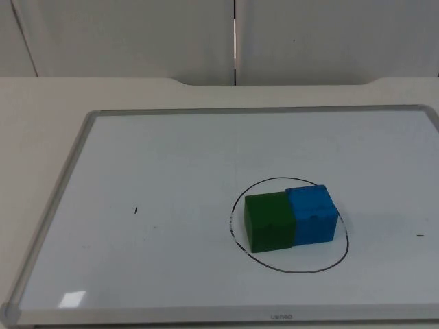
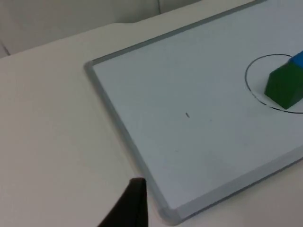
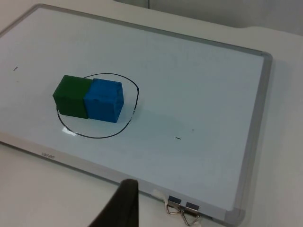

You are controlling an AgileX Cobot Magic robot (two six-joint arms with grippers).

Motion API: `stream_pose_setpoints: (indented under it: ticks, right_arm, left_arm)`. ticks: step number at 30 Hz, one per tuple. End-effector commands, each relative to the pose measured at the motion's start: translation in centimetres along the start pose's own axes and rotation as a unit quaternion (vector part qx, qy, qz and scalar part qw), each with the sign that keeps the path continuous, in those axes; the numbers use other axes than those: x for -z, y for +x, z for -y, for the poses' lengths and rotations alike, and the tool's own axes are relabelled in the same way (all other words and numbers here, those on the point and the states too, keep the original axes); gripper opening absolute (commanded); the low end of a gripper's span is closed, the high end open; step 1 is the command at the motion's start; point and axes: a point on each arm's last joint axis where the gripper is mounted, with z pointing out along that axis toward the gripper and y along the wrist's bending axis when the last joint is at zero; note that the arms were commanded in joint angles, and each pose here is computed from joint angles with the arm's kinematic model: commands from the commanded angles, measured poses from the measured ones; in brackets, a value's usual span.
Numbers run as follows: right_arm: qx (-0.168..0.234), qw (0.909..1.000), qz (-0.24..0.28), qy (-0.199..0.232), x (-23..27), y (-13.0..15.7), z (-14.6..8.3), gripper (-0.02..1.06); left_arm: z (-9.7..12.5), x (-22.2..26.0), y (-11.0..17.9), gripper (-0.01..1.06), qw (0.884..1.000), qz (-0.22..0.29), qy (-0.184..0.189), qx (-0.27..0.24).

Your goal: Push the two cubes into the marked area.

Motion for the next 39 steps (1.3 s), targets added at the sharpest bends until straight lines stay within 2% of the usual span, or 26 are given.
stream_pose_setpoints:
  ticks: [1, 8, 18, 28, 34, 39]
  right_arm:
    - [-0.003, 1.0000, 0.003, -0.002, -0.03, 0.03, -0.05, 1.05]
    - [-0.003, 1.0000, 0.003, -0.002, -0.03, 0.03, -0.05, 1.05]
    - [-0.003, 1.0000, 0.003, -0.002, -0.03, 0.03, -0.05, 1.05]
    - [-0.003, 1.0000, 0.003, -0.002, -0.03, 0.03, -0.05, 1.05]
    - [-0.005, 1.0000, 0.003, 0.000, -0.03, 0.04, -0.05, 1.05]
    - [-0.019, 0.9994, 0.001, 0.028, 0.00, 0.05, -0.10, 1.05]
  left_arm:
    - [0.01, -0.03, 0.15, 1.05, 1.000, -0.003, -0.027, 0.013]
    - [0.08, 0.04, 0.18, 1.05, 0.995, -0.007, -0.086, 0.044]
    - [0.16, 0.09, 0.21, 1.05, 0.986, -0.011, -0.145, 0.076]
    - [0.21, 0.13, 0.22, 1.05, 0.978, -0.013, -0.185, 0.097]
    - [0.21, 0.13, 0.23, 1.05, 0.977, -0.014, -0.190, 0.099]
    - [0.19, 0.14, 0.23, 1.05, 0.977, -0.014, -0.191, 0.098]
